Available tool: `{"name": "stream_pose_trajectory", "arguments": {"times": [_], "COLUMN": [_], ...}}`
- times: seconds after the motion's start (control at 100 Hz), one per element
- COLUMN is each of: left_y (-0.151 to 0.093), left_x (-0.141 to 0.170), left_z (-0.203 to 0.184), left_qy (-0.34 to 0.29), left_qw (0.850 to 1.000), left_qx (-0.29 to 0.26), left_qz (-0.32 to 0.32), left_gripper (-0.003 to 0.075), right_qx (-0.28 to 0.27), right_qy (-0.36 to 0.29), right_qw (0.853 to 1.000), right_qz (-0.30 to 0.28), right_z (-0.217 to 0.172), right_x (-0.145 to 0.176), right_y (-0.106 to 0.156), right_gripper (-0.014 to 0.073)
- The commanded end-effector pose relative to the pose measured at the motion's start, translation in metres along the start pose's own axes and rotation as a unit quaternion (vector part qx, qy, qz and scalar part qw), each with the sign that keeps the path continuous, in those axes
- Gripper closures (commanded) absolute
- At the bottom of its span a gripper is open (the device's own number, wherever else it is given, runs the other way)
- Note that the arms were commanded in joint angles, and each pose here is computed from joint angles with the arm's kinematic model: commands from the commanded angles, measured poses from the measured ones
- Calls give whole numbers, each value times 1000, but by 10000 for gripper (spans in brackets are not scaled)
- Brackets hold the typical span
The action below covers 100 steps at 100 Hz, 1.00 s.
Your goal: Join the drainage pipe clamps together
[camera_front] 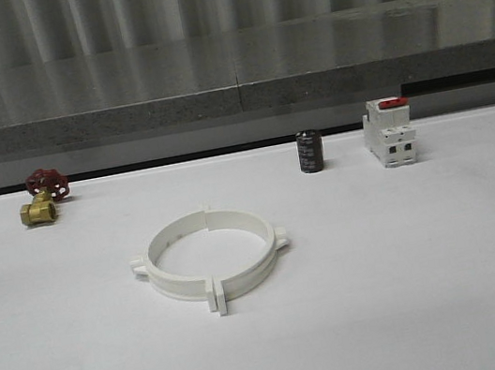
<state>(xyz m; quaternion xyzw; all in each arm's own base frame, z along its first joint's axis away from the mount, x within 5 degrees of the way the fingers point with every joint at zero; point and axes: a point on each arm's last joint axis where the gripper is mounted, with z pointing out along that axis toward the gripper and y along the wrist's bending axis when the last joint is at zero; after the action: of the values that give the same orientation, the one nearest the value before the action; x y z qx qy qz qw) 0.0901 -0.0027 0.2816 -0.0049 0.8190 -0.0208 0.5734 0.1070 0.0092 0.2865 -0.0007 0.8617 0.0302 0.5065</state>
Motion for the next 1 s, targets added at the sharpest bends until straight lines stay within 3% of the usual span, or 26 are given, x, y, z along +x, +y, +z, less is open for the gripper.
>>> {"name": "stream_pose_trajectory", "arguments": {"times": [0.0,0.32,0.58,0.99], "left_y": [-1,-1,-1,-1], "left_x": [-15,-15,-15,-15], "left_z": [-3,-3,-3,-3], "left_qy": [-52,-52,-52,-52], "left_qw": [999,999,999,999], "left_qx": [3,3,3,3], "left_qz": [-4,-4,-4,-4], "left_gripper": [741,741,741,741], "right_qx": [2,-14,-17,-16], "right_qy": [-89,-242,-279,-274], "right_qw": [996,970,960,961], "right_qz": [12,0,-4,-5], "right_z": [-8,-16,-12,-7], "right_x": [-2,55,90,96], "right_y": [-3,-6,-8,-8], "right_gripper": [663,663,663,663]}}
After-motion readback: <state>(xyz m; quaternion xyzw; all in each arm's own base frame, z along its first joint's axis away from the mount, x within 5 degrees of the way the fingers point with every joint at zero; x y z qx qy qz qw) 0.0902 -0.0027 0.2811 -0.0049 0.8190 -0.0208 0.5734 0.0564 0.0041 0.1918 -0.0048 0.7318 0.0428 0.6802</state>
